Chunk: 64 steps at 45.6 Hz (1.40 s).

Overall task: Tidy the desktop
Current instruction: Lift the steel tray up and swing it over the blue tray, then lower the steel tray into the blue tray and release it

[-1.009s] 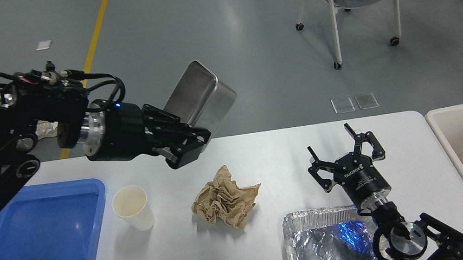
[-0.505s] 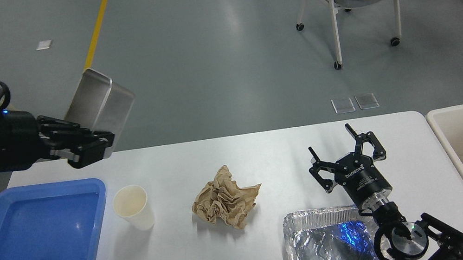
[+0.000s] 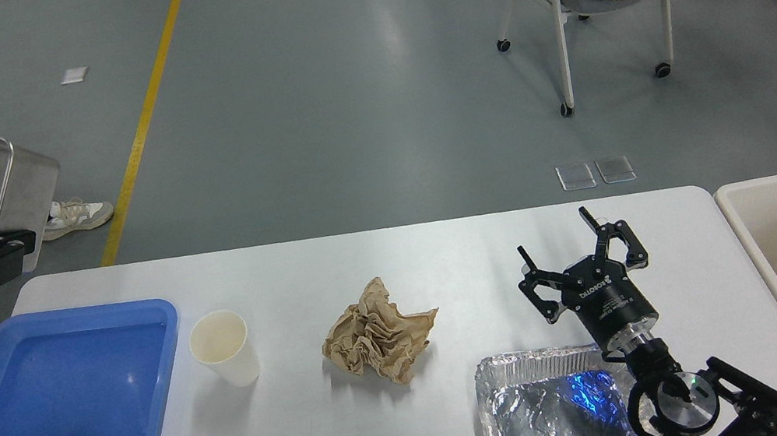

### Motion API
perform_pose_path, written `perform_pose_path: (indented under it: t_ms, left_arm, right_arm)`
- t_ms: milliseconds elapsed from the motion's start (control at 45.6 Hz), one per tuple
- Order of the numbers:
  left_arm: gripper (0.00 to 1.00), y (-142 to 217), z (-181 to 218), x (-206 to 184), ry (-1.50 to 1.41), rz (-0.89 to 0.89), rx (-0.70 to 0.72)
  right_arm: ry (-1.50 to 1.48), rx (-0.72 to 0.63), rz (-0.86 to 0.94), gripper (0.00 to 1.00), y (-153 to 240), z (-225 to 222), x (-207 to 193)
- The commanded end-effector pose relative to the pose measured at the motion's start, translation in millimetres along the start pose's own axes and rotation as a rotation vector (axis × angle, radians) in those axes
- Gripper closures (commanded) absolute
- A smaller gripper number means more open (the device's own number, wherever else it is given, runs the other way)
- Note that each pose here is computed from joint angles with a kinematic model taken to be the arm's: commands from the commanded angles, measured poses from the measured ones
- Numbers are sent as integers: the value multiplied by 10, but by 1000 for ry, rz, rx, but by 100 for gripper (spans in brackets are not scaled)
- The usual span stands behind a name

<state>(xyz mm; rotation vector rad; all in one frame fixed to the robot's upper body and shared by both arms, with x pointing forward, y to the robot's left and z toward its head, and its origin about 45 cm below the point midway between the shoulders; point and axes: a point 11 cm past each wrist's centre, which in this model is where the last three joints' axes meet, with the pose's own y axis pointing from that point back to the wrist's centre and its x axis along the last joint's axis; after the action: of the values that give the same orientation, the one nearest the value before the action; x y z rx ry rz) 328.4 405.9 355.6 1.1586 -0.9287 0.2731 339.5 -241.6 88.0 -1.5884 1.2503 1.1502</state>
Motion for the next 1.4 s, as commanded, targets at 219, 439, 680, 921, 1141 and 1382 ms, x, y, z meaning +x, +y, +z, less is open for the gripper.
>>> perform_pose_path:
  t_ms: [219,439,680,921,1141,1382]
  left_arm:
    - [95,-8,-396,-470,156,71,25]
    - [95,-23,-692,-712,236,84,84]
    - [95,137,-1027,-994,304,61,190]
    - [94,88,-1189,-1199,371,68,229]
    - [93,-32,-1241,-1397,406,88,250]
    - [93,-114,-1213,-1897,435,11,279]
  right_arm:
    - [2,-1,3,0,14,-5,13]
    - [5,-2,4,0,17,-12,16]
    - [6,-3,3,0,16,-16,13]
    - [4,-4,1,0,19,-7,10]
    - [3,-5,4,0,38,1,24]
    - [1,-6,2,0,35,8,18]
